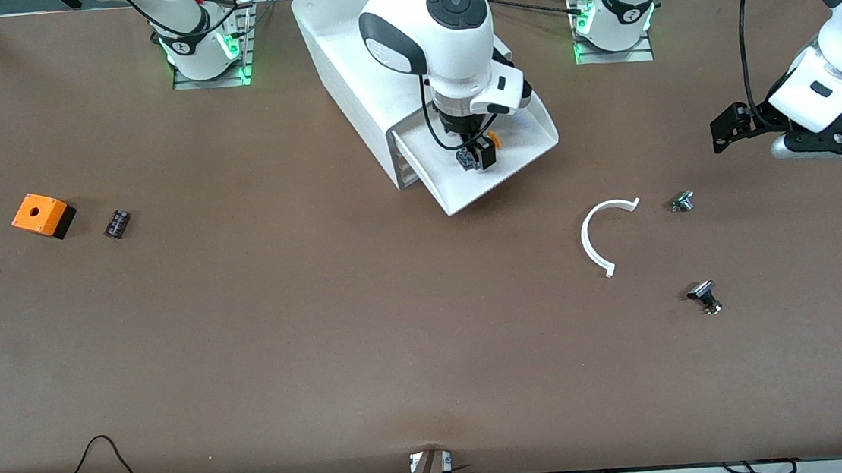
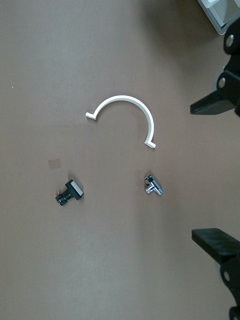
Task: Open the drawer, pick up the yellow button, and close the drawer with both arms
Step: 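Lower the right gripper into the drawer over the orange button, then close the right gripper on the orange button and lift it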
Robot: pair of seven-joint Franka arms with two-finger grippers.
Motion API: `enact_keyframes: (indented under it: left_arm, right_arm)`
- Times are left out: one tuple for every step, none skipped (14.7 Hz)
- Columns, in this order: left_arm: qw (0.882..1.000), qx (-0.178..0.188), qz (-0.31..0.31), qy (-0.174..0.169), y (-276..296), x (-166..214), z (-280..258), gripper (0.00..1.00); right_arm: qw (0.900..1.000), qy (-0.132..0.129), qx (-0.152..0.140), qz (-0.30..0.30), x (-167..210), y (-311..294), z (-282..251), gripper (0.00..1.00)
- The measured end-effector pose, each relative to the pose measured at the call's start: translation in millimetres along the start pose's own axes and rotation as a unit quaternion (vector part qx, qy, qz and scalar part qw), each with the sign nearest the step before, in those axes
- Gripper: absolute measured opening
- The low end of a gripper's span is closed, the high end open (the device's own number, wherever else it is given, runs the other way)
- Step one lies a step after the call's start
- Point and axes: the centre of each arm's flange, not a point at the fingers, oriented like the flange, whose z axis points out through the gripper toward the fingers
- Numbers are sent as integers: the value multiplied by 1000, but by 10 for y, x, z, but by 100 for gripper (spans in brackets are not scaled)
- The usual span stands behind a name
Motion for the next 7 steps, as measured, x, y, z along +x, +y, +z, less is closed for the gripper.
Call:
enact_keyframes:
  left_arm:
    - [1000, 0, 0, 0, 0, 0, 0, 100]
    - [1000, 0, 0, 0, 0, 0, 0, 100]
    - [1000, 0, 0, 0, 0, 0, 0, 100]
    - [1000, 0, 0, 0, 0, 0, 0, 100]
    - [1000, 0, 0, 0, 0, 0, 0, 100]
    - [1000, 0, 0, 0, 0, 0, 0, 100]
    - [1000, 0, 0, 0, 0, 0, 0, 100]
  right_arm:
    - [1000, -1, 1, 0, -5, 5, 20, 100]
    - [1000, -1, 0, 1, -12, 12, 36, 100]
    - [1000, 0, -3, 2, -18, 25, 52, 98]
    - [1000, 1, -6, 2, -20, 40, 73, 96]
    - [1000, 2, -6, 3, -19, 49, 108, 87]
    - [1000, 2, -7, 2, -17, 57, 149, 86]
    - [1000, 0, -9, 1, -17, 67, 179, 82]
